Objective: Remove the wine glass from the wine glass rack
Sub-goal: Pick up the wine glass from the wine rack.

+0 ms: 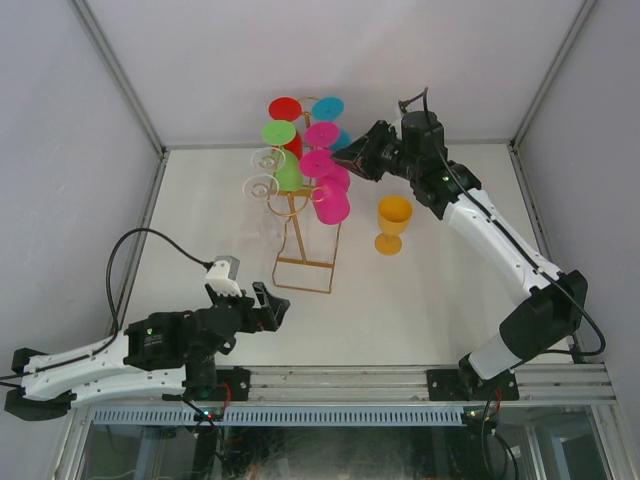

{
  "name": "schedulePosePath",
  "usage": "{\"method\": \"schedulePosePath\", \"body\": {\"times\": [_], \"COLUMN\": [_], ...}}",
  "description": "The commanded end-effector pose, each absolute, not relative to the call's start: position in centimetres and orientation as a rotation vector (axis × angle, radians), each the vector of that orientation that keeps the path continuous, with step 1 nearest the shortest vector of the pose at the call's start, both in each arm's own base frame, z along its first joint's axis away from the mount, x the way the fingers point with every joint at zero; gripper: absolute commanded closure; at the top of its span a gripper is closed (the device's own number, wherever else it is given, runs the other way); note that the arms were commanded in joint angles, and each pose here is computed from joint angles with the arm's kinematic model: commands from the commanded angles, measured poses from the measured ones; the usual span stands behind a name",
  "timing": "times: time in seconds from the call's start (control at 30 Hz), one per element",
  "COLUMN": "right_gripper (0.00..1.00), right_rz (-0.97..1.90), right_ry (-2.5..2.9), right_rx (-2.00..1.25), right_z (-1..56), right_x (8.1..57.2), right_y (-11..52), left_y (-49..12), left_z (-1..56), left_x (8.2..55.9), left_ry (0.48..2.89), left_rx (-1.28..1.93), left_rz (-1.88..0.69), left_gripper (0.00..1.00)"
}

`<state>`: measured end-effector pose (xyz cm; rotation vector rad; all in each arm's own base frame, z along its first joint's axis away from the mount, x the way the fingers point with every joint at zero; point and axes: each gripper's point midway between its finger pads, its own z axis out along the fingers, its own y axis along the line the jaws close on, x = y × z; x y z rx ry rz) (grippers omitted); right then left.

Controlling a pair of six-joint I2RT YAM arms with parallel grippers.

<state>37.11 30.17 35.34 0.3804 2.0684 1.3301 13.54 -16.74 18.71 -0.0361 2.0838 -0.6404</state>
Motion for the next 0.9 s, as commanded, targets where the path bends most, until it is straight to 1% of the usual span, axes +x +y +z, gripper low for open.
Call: {"method": "schedulePosePath", "body": {"times": [0.0, 0.17, 0.37, 0.63, 0.8, 0.87], "right_gripper": [0.87, 0.88, 0.84, 0.86, 0.91, 0.96], "right_rz": [1.372, 1.363, 1.35, 1.31, 1.305, 1.301], "right_ry": [1.986, 1.99, 2.007, 2.008, 1.994, 1.99], "right_rx": [0.315, 0.317, 0.324, 0.325, 0.334, 0.334], "right_z": [39.0, 38.9, 38.3, 38.2, 38.6, 38.8], "right_x": [36.3, 36.3, 36.5, 36.7, 36.6, 36.6], "right_y": [30.4, 30.4, 30.5, 30.4, 30.3, 30.2], "left_y": [-17.0, -17.0, -17.1, -17.0, -17.0, -17.0], "left_z": [20.0, 20.0, 20.0, 20.1, 19.9, 19.9], "left_x": [13.7, 13.7, 13.7, 13.7, 13.6, 13.6], "left_ry": [2.062, 2.062, 2.063, 2.062, 2.066, 2.066], "left_rx": [-0.057, -0.056, -0.054, -0.056, -0.05, -0.051], "left_rz": [-0.674, -0.675, -0.678, -0.68, -0.673, -0.673], "left_gripper": [0.0, 0.0, 0.0, 0.0, 0.0, 0.0]}}
